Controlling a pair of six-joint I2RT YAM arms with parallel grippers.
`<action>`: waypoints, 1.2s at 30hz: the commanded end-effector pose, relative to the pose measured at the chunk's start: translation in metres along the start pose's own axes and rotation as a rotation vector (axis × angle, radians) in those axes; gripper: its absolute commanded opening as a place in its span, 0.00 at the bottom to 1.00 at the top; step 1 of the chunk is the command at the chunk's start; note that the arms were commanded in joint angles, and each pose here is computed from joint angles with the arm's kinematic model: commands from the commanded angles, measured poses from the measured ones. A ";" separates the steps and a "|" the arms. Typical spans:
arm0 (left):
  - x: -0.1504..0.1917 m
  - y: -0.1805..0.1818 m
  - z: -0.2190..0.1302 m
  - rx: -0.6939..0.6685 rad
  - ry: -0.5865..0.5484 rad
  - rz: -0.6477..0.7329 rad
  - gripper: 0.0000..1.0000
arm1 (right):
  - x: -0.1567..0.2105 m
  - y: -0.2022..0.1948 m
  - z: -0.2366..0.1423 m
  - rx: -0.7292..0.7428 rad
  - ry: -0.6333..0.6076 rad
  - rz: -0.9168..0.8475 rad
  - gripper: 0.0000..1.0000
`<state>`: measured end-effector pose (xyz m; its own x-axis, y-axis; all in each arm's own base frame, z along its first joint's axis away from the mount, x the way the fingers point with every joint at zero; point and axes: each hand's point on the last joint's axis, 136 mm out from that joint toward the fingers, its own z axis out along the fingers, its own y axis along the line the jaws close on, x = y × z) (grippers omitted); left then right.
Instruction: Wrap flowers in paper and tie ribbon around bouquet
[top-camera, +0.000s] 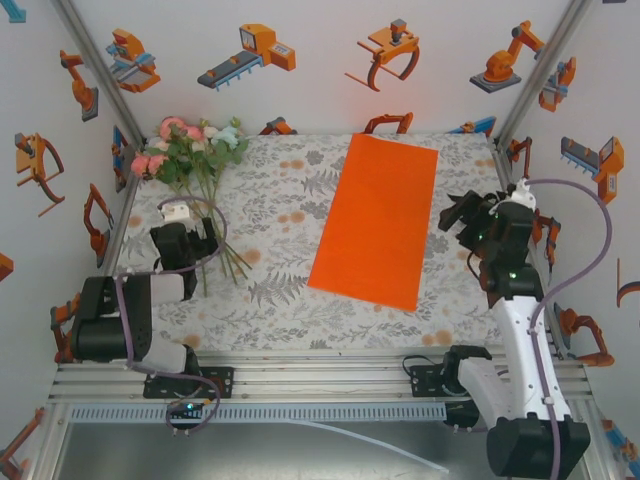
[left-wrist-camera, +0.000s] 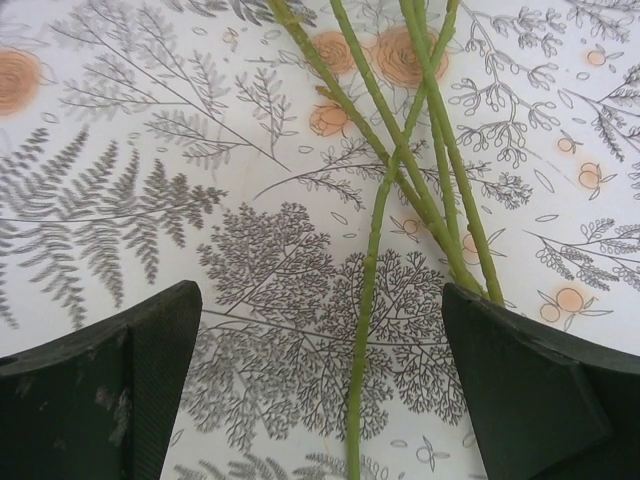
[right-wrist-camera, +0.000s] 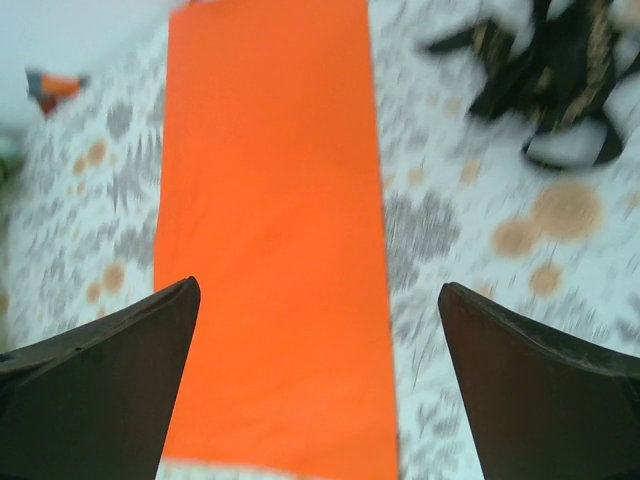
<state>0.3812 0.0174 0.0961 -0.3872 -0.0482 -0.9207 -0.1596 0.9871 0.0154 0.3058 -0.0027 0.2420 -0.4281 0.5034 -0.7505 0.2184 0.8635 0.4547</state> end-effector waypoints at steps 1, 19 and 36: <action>-0.061 0.008 -0.036 -0.053 -0.133 -0.046 0.97 | 0.098 -0.008 -0.025 0.033 0.456 0.116 0.93; -0.026 -0.237 -0.171 0.946 0.082 0.198 0.97 | 0.212 -0.037 0.009 0.049 0.571 0.311 0.90; -0.015 -0.254 -0.176 0.944 0.055 0.273 0.97 | 0.220 -0.056 0.027 0.108 0.502 0.346 0.57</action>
<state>0.2650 -0.2535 0.1691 -0.3808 0.1974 -0.9033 0.7093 0.6890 -0.1485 0.2241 0.0645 0.0441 -0.6882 0.6881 -0.2303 0.4733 0.6663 0.5762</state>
